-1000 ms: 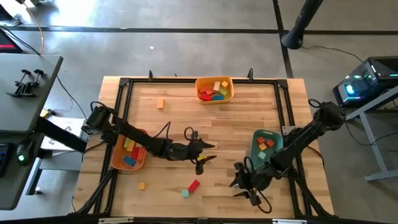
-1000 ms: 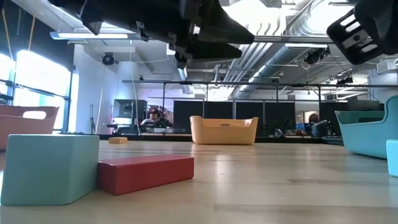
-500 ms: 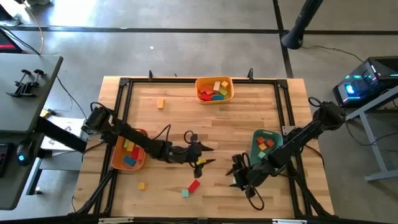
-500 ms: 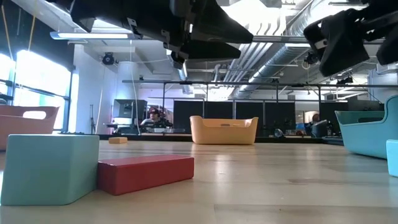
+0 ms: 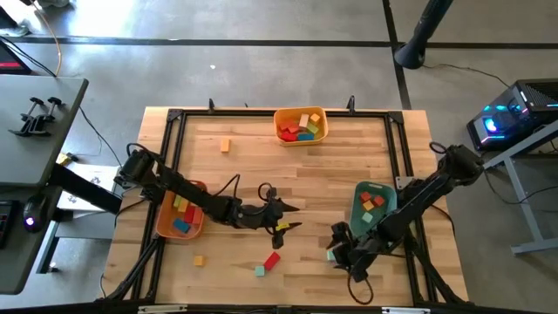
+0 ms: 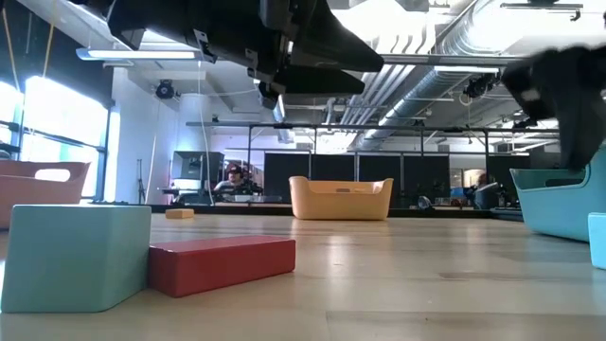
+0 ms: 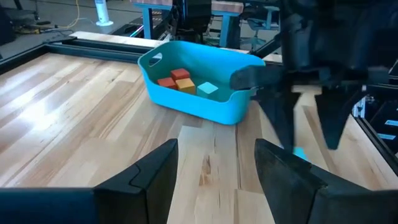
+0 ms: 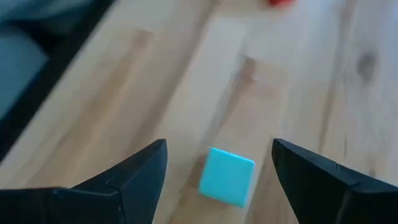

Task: Sort blocks by size
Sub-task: Put the light blue small block into the green bin

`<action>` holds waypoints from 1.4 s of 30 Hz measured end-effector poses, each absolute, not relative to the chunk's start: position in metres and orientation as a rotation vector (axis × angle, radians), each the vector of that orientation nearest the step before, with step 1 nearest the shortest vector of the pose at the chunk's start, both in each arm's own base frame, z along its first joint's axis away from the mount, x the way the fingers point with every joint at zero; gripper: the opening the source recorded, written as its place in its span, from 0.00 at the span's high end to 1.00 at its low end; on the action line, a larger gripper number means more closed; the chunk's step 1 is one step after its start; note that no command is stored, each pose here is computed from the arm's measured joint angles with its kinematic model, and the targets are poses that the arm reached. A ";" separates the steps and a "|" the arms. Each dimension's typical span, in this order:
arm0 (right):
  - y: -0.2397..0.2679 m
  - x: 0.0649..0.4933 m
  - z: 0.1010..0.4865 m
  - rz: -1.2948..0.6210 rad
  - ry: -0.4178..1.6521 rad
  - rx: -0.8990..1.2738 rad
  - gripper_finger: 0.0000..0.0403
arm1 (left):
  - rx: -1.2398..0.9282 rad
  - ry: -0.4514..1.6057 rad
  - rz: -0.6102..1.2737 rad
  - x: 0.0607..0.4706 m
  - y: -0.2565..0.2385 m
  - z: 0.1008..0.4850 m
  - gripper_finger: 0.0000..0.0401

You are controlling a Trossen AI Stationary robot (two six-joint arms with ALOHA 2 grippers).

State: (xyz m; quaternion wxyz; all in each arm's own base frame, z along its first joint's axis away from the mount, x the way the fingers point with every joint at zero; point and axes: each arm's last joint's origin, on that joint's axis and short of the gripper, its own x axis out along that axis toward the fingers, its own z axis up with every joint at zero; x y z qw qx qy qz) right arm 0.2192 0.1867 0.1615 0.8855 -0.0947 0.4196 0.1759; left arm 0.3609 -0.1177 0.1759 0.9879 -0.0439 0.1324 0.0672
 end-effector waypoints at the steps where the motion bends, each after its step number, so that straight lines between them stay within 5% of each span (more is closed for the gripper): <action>1: 0.187 0.219 0.158 0.338 0.873 -0.186 0.29 | -0.088 0.266 0.135 0.361 -0.118 0.176 0.51; 9: 0.189 0.222 0.126 0.220 0.948 -0.123 0.34 | -0.085 0.274 0.136 0.361 -0.118 0.175 0.51; 16: 0.191 0.224 0.120 0.208 0.954 -0.098 0.68 | -0.081 0.282 0.137 0.360 -0.118 0.174 0.51; 27: 0.167 0.211 0.173 -0.068 0.775 -0.078 0.68 | -0.081 0.289 0.138 0.360 -0.117 0.174 0.51; 42: 0.112 0.135 0.198 -0.636 1.085 0.245 0.68 | -0.101 0.293 0.142 0.360 -0.117 0.173 0.51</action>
